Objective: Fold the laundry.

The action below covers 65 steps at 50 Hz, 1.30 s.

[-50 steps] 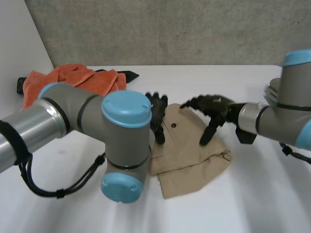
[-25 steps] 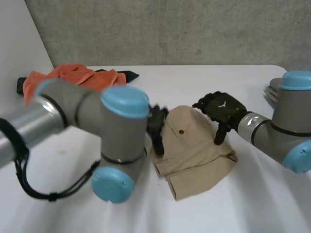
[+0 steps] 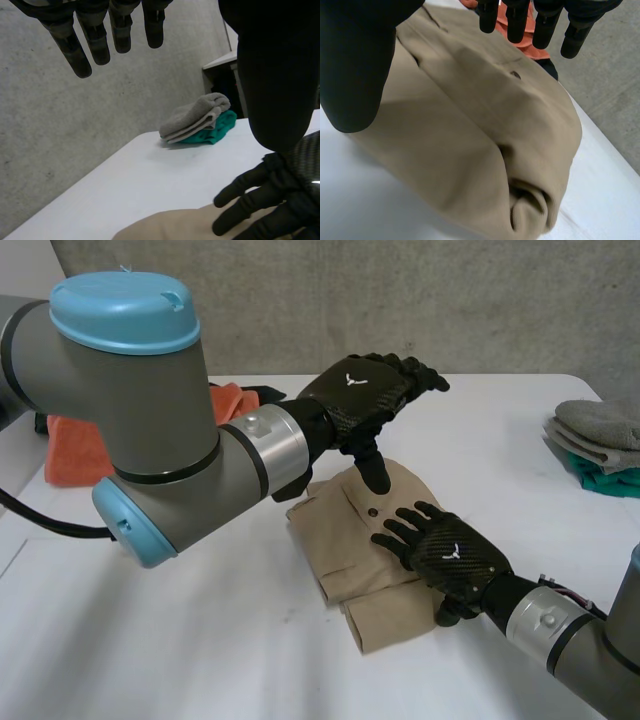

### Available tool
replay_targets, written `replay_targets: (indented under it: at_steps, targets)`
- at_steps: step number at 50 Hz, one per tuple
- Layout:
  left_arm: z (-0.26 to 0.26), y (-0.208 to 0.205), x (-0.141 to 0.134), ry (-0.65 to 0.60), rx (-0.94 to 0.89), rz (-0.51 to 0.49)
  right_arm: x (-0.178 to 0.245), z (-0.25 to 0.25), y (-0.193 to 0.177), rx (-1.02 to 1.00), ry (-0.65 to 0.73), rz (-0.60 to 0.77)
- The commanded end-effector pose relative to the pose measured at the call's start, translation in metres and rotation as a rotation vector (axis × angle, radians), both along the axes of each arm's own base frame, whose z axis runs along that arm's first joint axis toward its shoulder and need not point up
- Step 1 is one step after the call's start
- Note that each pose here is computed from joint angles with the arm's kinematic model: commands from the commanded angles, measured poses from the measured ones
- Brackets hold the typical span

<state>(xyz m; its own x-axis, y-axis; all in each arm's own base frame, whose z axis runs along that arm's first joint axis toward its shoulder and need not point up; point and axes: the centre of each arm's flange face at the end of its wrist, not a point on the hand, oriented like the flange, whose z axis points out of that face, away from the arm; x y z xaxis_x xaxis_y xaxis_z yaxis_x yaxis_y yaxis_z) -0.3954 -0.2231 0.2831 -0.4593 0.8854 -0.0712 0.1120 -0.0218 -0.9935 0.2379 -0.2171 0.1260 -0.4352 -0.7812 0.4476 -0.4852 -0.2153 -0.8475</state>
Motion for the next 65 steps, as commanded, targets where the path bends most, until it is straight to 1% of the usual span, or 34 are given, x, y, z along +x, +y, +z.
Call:
replay_targets:
  at_steps: [1, 8, 15, 23, 27, 35, 42, 46, 49, 50, 53, 54, 57, 58, 61, 62, 65]
  targets:
    - [-0.004, 0.000, 0.000, -0.007, 0.013, 0.008, 0.002, -0.024, -0.019, -0.065, -0.001, -0.014]
    - [-0.002, 0.001, 0.000, -0.001, 0.007, 0.006, 0.009, -0.025, -0.034, -0.166, -0.021, -0.011]
    - [-0.003, 0.001, 0.000, -0.002, 0.011, 0.006, 0.022, -0.028, -0.041, -0.186, -0.030, -0.005]
    - [-0.008, 0.003, 0.001, -0.014, 0.025, 0.005, 0.043, -0.028, -0.043, -0.215, -0.045, 0.038]
    - [-0.007, 0.003, 0.002, -0.014, 0.024, 0.006, 0.050, -0.028, -0.050, -0.225, -0.057, 0.021]
    - [-0.007, 0.003, 0.002, -0.014, 0.026, 0.006, 0.068, -0.017, -0.065, -0.235, -0.127, -0.011]
    - [-0.007, 0.002, 0.002, -0.013, 0.023, 0.008, 0.075, -0.017, -0.078, -0.231, -0.153, -0.017]
    - [-0.004, 0.003, 0.003, -0.008, 0.017, 0.008, 0.078, -0.007, -0.089, -0.246, -0.187, -0.029]
    - [0.002, 0.002, 0.005, 0.001, 0.005, 0.014, 0.079, 0.007, -0.102, -0.227, -0.263, -0.064]
    - [0.005, 0.001, 0.007, 0.007, 0.001, 0.019, 0.079, 0.017, -0.109, -0.218, -0.308, -0.076]
    - [0.017, -0.005, 0.014, 0.026, -0.024, 0.040, 0.080, 0.033, -0.116, -0.215, -0.368, -0.080]
    - [0.020, -0.006, 0.015, 0.031, -0.030, 0.046, 0.081, 0.049, -0.120, -0.227, -0.410, -0.081]
    - [0.034, -0.008, 0.021, 0.055, -0.059, 0.060, 0.075, 0.073, -0.131, -0.261, -0.465, -0.101]
    - [0.041, -0.010, 0.024, 0.069, -0.076, 0.067, 0.063, 0.088, -0.145, -0.293, -0.496, -0.140]
    - [0.052, -0.012, 0.027, 0.097, -0.112, 0.078, 0.037, 0.109, -0.170, -0.356, -0.527, -0.237]
    - [0.057, -0.012, 0.028, 0.114, -0.131, 0.079, 0.020, 0.125, -0.184, -0.407, -0.551, -0.294]
    - [0.063, -0.012, 0.029, 0.134, -0.144, 0.085, -0.001, 0.150, -0.200, -0.485, -0.575, -0.348]
